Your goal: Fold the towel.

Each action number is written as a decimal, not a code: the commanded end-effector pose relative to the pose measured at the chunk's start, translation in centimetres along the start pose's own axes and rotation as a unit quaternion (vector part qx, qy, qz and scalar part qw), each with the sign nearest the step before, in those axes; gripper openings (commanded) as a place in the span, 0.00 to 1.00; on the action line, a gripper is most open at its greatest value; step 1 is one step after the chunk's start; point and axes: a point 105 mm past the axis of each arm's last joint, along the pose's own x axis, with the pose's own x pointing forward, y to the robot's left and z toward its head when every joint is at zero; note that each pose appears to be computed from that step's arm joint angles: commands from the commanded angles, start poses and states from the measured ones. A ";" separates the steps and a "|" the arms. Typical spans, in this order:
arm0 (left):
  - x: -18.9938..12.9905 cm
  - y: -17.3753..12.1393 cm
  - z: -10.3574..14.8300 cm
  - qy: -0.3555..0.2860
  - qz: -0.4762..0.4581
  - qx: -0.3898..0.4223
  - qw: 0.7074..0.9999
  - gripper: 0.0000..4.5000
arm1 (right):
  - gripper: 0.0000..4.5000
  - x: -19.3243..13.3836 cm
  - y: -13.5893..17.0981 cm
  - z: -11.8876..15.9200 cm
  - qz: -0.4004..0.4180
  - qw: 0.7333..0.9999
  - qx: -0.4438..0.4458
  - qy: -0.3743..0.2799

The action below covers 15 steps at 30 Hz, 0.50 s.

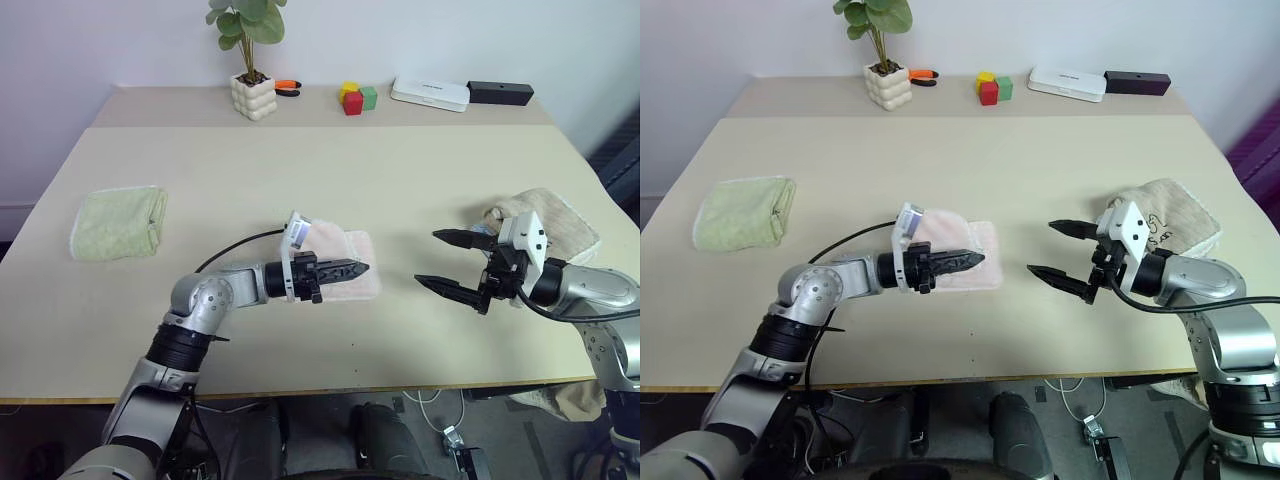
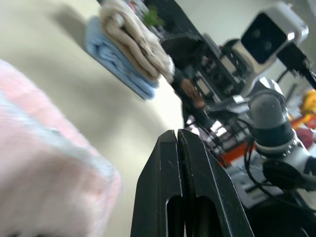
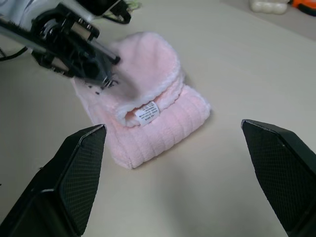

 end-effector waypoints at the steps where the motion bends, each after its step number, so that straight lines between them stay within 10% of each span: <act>1: 0.8 -0.6 0.7 0.002 -0.019 0.044 0.999 0.00 | 1.00 -0.3 0.0 1.4 -0.010 1.000 -0.024 -0.015; 15: -6.1 -2.2 6.8 -0.102 0.032 0.135 0.985 0.00 | 1.00 2.1 0.1 2.7 0.005 0.998 -0.011 -0.058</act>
